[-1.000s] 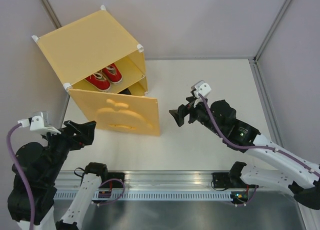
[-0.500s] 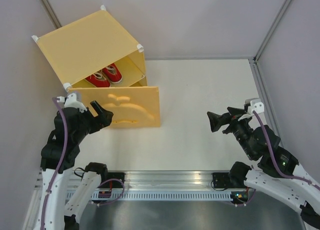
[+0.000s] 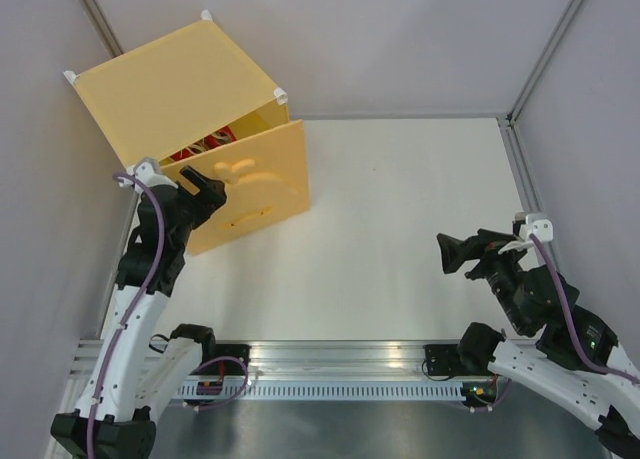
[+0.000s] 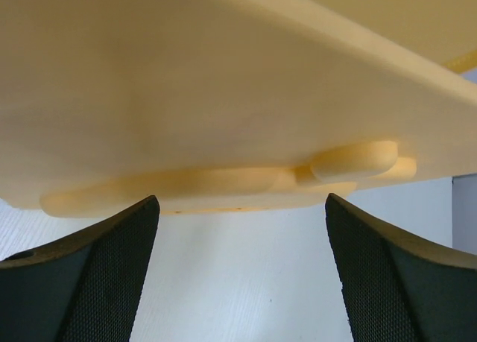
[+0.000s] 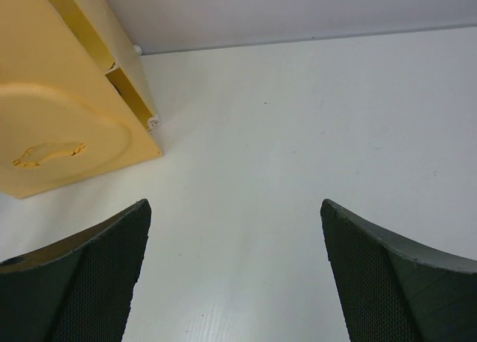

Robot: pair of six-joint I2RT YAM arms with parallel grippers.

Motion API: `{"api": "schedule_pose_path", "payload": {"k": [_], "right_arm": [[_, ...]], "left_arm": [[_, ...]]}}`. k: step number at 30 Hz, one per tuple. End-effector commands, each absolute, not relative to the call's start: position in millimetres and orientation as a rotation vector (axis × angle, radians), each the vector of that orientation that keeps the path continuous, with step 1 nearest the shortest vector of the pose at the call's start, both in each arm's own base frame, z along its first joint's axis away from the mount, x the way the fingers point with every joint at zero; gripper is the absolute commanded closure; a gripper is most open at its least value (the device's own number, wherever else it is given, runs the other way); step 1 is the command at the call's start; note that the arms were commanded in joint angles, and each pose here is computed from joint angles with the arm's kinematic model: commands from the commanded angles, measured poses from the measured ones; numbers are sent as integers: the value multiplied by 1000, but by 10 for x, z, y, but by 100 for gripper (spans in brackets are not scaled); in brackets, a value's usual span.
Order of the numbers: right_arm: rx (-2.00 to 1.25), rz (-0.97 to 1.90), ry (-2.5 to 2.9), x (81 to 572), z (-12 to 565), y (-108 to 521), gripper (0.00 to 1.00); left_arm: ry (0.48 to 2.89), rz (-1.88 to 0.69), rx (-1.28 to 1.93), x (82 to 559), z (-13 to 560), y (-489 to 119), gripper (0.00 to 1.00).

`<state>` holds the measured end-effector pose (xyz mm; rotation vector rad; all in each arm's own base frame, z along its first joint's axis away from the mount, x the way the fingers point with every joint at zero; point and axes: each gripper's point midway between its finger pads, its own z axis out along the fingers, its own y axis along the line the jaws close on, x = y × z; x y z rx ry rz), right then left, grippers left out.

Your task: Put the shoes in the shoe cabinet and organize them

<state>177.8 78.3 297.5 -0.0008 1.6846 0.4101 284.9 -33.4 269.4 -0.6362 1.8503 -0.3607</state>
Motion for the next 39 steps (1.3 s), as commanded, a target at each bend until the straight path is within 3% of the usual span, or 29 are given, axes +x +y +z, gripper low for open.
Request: {"api": "schedule_pose_path", "payload": {"k": [1,24,39], "right_arm": [[44,386,1671,1725,3064,611,2],[105,397,1640,1611,3187,384,2],[223,346,1603,1570,3268,94,2]], "left_arm": [[1650,-400,-777,3075,2898,-211,5],[1498,-386,-1019,3237,2711,11,1],[1497,-467,-980,3228,2857,-104,0]]}}
